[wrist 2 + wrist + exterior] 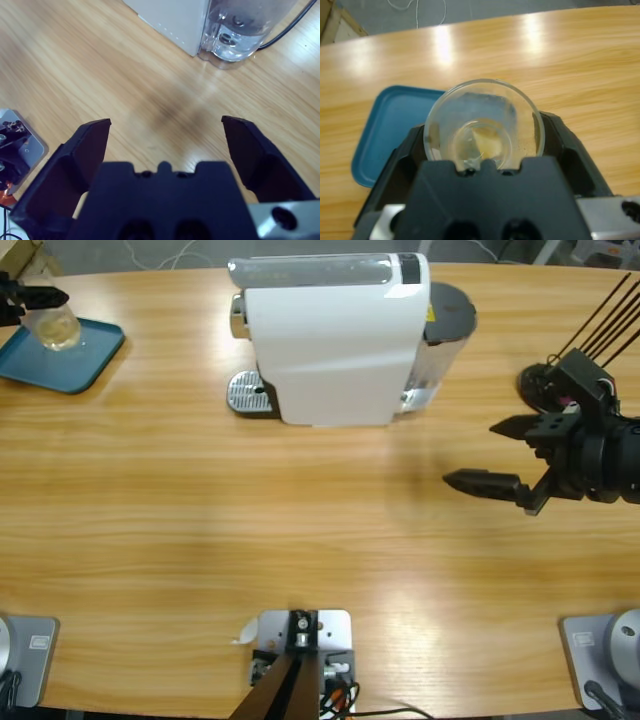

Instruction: Pour coffee

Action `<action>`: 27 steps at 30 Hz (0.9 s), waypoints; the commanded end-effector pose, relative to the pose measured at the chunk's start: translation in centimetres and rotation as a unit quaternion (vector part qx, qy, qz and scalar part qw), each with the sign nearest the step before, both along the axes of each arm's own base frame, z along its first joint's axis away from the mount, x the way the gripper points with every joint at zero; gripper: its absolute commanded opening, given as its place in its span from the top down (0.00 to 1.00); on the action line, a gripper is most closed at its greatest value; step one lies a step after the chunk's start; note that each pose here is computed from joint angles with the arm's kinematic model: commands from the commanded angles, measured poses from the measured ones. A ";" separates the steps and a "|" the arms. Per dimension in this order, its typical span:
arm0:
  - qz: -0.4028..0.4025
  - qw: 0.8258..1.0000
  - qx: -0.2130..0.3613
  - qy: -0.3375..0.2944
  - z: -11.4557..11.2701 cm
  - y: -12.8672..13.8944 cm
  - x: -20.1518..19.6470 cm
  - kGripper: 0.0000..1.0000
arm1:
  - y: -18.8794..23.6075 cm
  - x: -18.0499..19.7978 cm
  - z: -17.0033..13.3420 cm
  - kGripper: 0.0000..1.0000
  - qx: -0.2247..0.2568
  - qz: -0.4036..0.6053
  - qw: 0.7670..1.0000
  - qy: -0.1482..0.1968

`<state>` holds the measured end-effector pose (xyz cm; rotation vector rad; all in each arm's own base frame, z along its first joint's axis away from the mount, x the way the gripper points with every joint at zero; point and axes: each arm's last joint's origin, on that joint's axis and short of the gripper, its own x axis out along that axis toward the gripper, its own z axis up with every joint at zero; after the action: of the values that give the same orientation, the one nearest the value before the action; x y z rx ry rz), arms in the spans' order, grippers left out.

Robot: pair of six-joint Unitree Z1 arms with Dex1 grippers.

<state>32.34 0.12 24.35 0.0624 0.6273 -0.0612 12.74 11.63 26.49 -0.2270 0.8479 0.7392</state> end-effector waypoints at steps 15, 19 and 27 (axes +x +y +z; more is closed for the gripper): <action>0.055 0.998 -0.011 0.020 -6.9 2.0 2.5 1.00 | 0.8 0.7 -1.4 0.00 -0.032 0.005 0.999 0.029; 0.048 0.999 -0.015 0.017 -7.3 2.0 3.2 1.00 | 0.8 0.7 -1.5 0.00 -0.033 0.005 0.999 0.030; 0.053 0.998 -0.020 0.028 -7.7 2.4 3.3 0.74 | 0.8 0.7 -1.3 0.00 -0.032 0.005 0.999 0.030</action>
<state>35.33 1.90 18.69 0.0090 0.6261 0.0159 13.41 12.21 25.59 -0.2437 0.8994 0.7316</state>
